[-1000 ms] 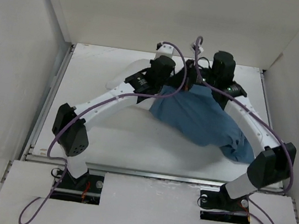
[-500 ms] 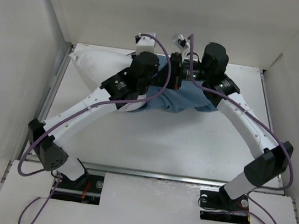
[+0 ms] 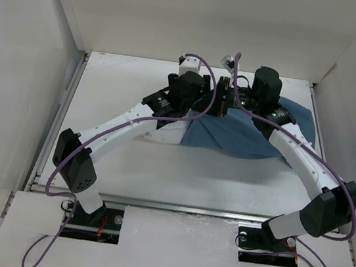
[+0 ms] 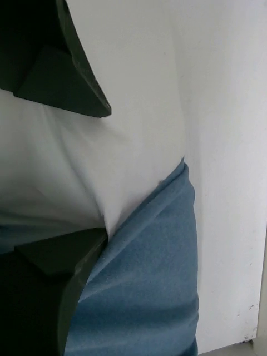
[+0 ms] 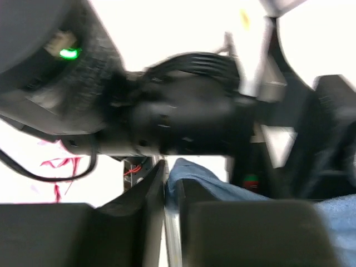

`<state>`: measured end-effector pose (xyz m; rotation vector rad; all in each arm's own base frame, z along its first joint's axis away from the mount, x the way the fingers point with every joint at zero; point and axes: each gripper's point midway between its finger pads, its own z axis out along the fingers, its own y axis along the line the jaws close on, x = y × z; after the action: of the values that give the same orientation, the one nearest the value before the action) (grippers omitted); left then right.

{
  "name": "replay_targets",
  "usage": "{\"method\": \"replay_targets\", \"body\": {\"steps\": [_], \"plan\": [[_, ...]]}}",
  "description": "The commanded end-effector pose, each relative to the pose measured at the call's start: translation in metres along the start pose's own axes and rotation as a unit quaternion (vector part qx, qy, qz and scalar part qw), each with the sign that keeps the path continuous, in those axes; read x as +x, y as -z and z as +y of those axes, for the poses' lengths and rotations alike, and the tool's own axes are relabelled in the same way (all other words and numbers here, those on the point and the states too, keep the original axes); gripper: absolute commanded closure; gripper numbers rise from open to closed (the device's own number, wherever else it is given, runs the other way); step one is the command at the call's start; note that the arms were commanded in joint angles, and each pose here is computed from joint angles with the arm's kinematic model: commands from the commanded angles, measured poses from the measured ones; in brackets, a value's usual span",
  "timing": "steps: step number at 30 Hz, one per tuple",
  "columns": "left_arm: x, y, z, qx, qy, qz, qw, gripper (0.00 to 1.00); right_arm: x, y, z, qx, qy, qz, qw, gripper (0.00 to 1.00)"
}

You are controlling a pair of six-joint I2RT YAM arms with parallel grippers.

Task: Put the pillow into the pillowcase

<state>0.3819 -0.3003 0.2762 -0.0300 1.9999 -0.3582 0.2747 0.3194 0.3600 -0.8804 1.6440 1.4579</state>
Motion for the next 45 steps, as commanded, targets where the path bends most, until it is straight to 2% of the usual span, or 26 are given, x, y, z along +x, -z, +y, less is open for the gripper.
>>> {"method": "replay_targets", "body": {"steps": [1,3,4,6,7,9,11,14,18,19,21,23,24,26,27,30,32,34,36,38,39,41,42,43,45], "plan": [[-0.032,0.023,-0.022,0.058,0.046,-0.042,0.996,0.18,-0.009,0.005,0.003,0.002,0.025,-0.011,1.0,0.79],[-0.021,0.03,-0.005,0.037,0.038,-0.034,0.998,0.12,0.001,0.006,-0.01,0.029,0.019,-0.003,0.999,0.68],[-0.028,0.043,0.002,0.036,0.042,-0.043,0.998,0.06,0.012,0.006,-0.015,0.034,0.009,0.009,0.999,0.63],[-0.013,0.052,0.023,0.007,0.037,-0.03,0.999,0.05,0.025,0.01,-0.017,0.043,0.004,0.022,0.999,0.56],[-0.007,0.063,0.035,-0.002,0.042,-0.025,0.999,0.0,0.037,0.015,-0.016,0.046,0.006,0.033,0.998,0.53],[-0.005,0.072,0.054,-0.026,0.048,-0.028,0.998,0.0,0.052,0.02,-0.015,0.049,0.004,0.045,0.998,0.47],[-0.003,0.085,0.072,-0.048,0.058,-0.026,0.997,0.0,0.067,0.026,-0.005,0.036,0.002,0.053,0.998,0.35],[0.001,0.094,0.085,-0.066,0.066,-0.024,0.995,0.0,0.085,0.027,0.01,0.022,0.02,0.071,0.997,0.24],[-0.001,0.097,0.123,-0.138,0.076,-0.032,0.987,0.0,0.08,0.04,0.003,0.102,0.032,0.066,0.992,0.19],[-0.002,0.096,0.127,-0.144,0.079,-0.033,0.986,0.0,0.087,0.044,-0.004,0.124,0.025,0.077,0.989,0.19],[-0.002,0.087,0.128,-0.141,0.081,-0.024,0.986,0.0,0.07,0.057,-0.019,0.206,0.027,0.055,0.977,0.19],[0.003,0.066,0.124,-0.116,0.084,-0.003,0.99,0.0,0.064,0.072,-0.039,0.3,-0.027,0.025,0.953,0.17],[0.005,0.059,0.12,-0.103,0.09,0.004,0.991,0.0,0.057,0.094,-0.063,0.393,-0.038,-0.003,0.919,0.15],[0.018,0.037,0.112,-0.07,0.085,0.035,0.993,0.0,0.059,0.119,-0.083,0.474,-0.086,-0.031,0.876,0.1],[0.024,0.032,0.108,-0.06,0.077,0.047,0.994,0.0,0.066,0.141,-0.104,0.534,-0.104,-0.04,0.838,0.08],[0.053,0.005,0.109,-0.054,0.064,0.095,0.992,0.0,0.097,0.172,-0.14,0.6,-0.174,-0.03,0.78,0.08],[0.066,-0.003,0.105,-0.043,0.056,0.117,0.991,0.0,0.11,0.181,-0.155,0.617,-0.197,-0.021,0.762,0.08],[0.078,-0.01,0.092,-0.008,0.056,0.141,0.988,0.02,0.123,0.174,-0.176,0.614,-0.206,0.0,0.762,0.08],[0.092,-0.019,0.084,0.015,0.059,0.159,0.985,0.1,0.138,0.161,-0.195,0.602,-0.21,0.032,0.77,0.08],[0.108,-0.02,0.077,0.038,0.055,0.186,0.98,0.3,0.134,0.138,-0.208,0.558,-0.191,0.046,0.806,0.09],[0.115,-0.024,0.079,0.033,0.054,0.195,0.979,0.44,0.134,0.124,-0.222,0.539,-0.189,0.058,0.819,0.11],[0.121,-0.021,0.083,0.026,0.051,0.207,0.977,0.67,0.124,0.094,-0.23,0.476,-0.181,0.059,0.859,0.13],[0.118,-0.021,0.083,0.022,0.051,0.204,0.977,0.88,0.1,0.074,-0.229,0.445,-0.157,0.052,0.88,0.15],[0.117,-0.018,0.084,0.023,0.045,0.205,0.977,0.97,0.108,0.058,-0.239,0.426,-0.162,0.07,0.887,0.15],[0.12,-0.01,0.081,0.036,0.039,0.206,0.977,1.0,0.094,0.022,-0.235,0.39,-0.131,0.078,0.908,0.15]]}}
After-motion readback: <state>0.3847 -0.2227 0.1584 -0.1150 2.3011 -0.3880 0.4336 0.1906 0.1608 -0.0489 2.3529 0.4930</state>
